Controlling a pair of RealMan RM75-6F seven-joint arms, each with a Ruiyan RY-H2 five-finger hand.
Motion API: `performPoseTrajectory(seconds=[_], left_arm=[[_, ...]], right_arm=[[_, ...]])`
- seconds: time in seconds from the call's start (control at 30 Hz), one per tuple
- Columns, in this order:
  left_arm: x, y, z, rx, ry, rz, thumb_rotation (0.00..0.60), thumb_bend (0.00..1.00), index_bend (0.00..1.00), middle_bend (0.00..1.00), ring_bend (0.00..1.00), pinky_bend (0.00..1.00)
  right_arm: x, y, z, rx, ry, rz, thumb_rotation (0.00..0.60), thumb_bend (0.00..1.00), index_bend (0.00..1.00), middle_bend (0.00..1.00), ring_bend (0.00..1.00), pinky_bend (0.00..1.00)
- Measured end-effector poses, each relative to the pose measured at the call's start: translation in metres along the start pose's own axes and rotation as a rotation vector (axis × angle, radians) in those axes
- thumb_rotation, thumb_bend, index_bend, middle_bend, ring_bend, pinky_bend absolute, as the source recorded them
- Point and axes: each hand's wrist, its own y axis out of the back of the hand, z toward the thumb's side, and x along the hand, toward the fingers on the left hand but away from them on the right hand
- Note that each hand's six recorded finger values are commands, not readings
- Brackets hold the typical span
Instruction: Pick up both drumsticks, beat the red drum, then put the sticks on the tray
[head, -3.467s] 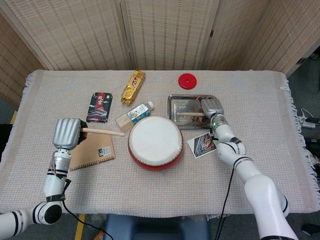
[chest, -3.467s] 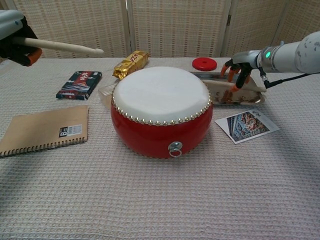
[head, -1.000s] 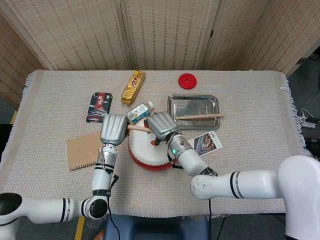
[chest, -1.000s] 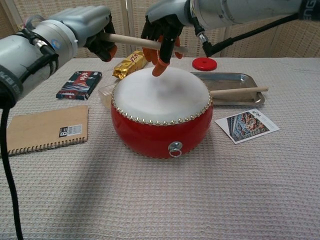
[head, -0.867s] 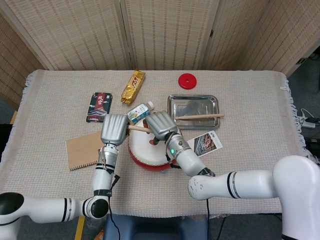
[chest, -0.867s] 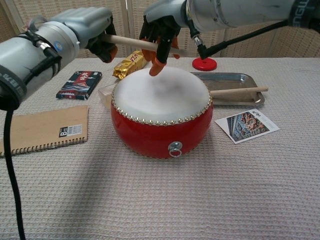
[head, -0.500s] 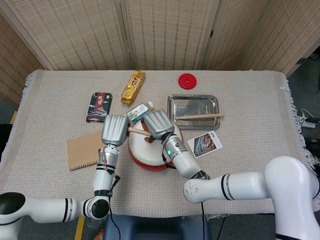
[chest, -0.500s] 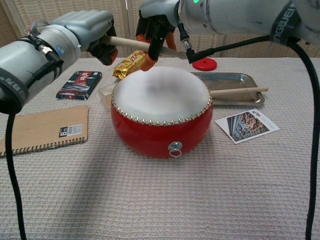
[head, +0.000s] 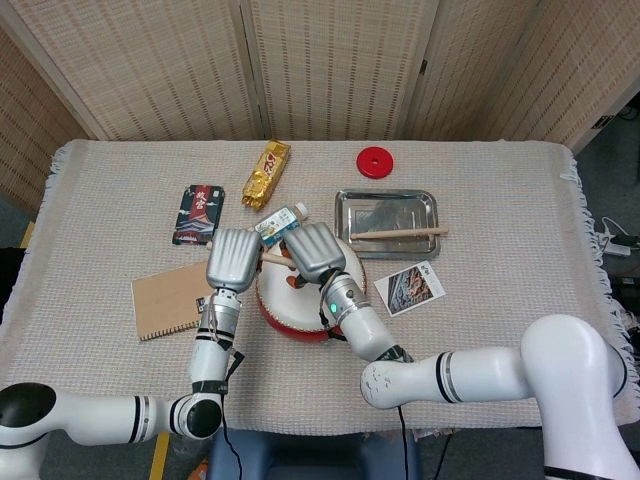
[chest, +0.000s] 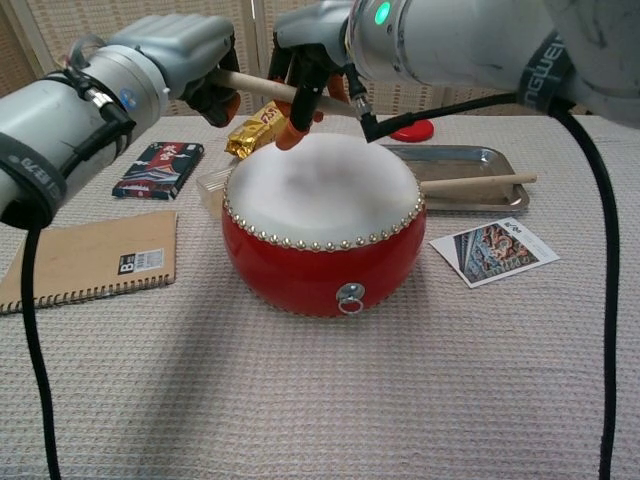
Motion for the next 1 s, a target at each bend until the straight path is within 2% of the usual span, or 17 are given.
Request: performPoseTrajectory(seconds=[0.17, 0.33, 0.6, 0.77, 1.0], left_arm=[[0.000, -0.002, -0.001, 0.009, 0.001, 0.002, 0.600, 0.60, 0.93, 1.00, 1.00, 1.00], [0.000, -0.003, -0.002, 0.016, -0.001, 0.003, 0.600, 0.59, 0.92, 1.00, 1.00, 1.00], [-0.002, -0.002, -0.002, 0.027, -0.022, 0.015, 0.600, 0.58, 0.79, 0.99, 0.91, 1.00], [-0.003, 0.000, -0.002, 0.035, -0.032, 0.029, 0.600, 0.58, 0.71, 0.90, 0.84, 1.00], [-0.004, 0.001, -0.004, 0.045, -0.042, 0.043, 0.600, 0.55, 0.49, 0.72, 0.68, 1.00]], right_arm=[[-0.001, 0.002, -0.001, -0.008, 0.003, -0.019, 0.600, 0.19, 0.82, 0.72, 0.58, 0.73], [-0.001, 0.006, -0.005, -0.015, -0.002, -0.038, 0.600, 0.20, 0.86, 0.73, 0.60, 0.74], [-0.002, 0.008, -0.005, -0.006, 0.008, -0.057, 0.600, 0.22, 0.96, 0.80, 0.66, 0.77], [-0.002, 0.010, -0.003, -0.011, 0.016, -0.078, 0.600, 0.22, 1.00, 0.87, 0.73, 0.79], [-0.003, 0.010, -0.006, -0.021, 0.013, -0.088, 0.600, 0.23, 1.00, 0.90, 0.75, 0.79]])
